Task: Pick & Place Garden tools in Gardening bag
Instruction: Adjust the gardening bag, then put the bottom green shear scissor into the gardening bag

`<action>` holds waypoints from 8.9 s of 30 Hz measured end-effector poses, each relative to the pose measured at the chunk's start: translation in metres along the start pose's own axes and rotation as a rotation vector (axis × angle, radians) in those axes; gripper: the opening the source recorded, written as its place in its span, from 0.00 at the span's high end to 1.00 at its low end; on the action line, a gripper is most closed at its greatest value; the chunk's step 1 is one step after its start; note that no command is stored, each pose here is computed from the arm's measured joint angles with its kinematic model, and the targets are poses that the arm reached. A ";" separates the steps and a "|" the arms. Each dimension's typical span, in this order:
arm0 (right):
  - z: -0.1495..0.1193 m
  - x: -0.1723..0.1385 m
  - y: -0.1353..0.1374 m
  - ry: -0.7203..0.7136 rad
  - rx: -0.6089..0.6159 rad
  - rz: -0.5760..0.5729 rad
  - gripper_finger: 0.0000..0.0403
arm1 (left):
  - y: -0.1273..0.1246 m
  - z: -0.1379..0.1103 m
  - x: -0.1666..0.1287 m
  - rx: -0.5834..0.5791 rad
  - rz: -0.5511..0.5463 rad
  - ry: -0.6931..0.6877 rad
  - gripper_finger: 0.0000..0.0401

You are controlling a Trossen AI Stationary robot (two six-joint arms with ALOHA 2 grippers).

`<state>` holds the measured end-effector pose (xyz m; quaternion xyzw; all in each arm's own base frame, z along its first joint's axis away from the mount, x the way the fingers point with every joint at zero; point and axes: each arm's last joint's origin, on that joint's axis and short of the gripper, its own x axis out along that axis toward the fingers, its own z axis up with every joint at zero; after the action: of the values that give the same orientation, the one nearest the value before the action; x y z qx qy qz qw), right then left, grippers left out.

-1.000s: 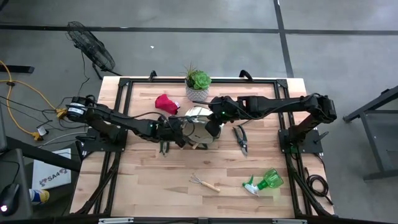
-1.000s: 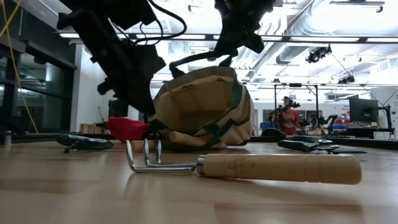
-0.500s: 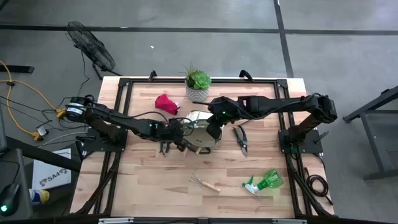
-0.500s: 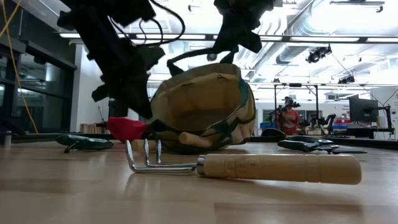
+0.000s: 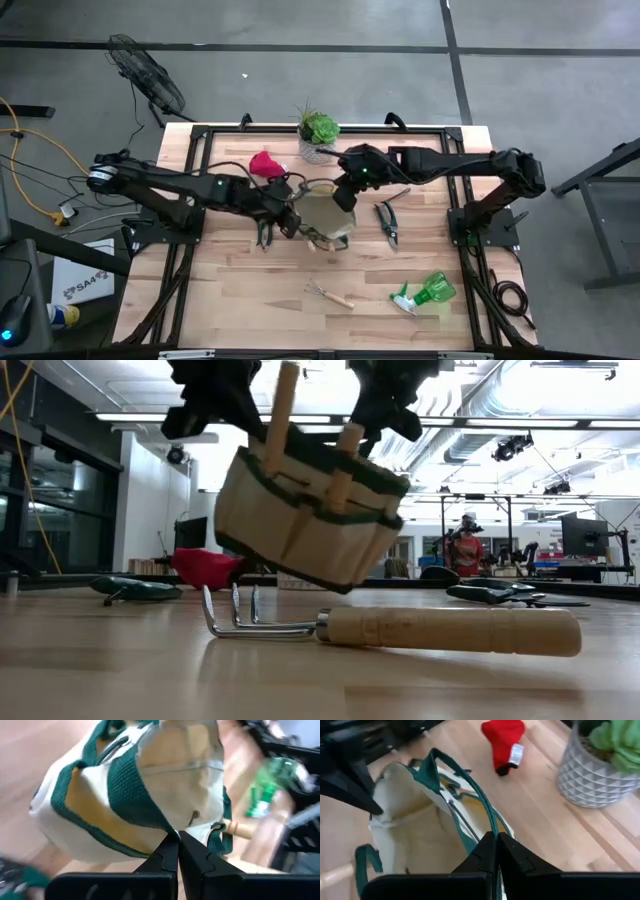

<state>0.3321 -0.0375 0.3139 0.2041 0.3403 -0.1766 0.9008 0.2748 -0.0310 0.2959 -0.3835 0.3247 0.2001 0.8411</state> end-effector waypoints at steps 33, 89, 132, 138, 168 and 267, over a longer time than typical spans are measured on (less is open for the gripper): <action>-0.001 0.015 -0.065 0.219 0.254 -0.100 0.99 | 0.077 0.012 0.049 -0.228 -0.192 0.190 1.00; 0.010 0.009 -0.097 0.164 0.214 -0.171 0.62 | 0.114 0.036 0.067 -0.321 -0.217 0.072 0.88; -0.005 -0.056 -0.123 0.253 0.431 -0.363 0.50 | 0.117 0.065 0.021 -0.336 -0.339 -0.135 0.58; -0.039 -0.064 -0.127 0.304 0.576 -0.429 0.50 | 0.117 0.059 0.002 -0.219 -0.284 -0.183 0.58; -0.135 -0.001 -0.148 0.146 1.391 -0.676 0.50 | 0.125 0.041 -0.004 -0.023 -0.221 -0.014 0.58; -0.102 -0.113 -0.051 -0.383 0.600 -0.092 0.99 | 0.126 0.037 -0.004 -0.038 -0.247 0.055 0.58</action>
<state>0.1736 -0.0110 0.3086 0.4072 0.1069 -0.3442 0.8392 0.2125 0.0766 0.2522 -0.4420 0.2941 0.0906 0.8426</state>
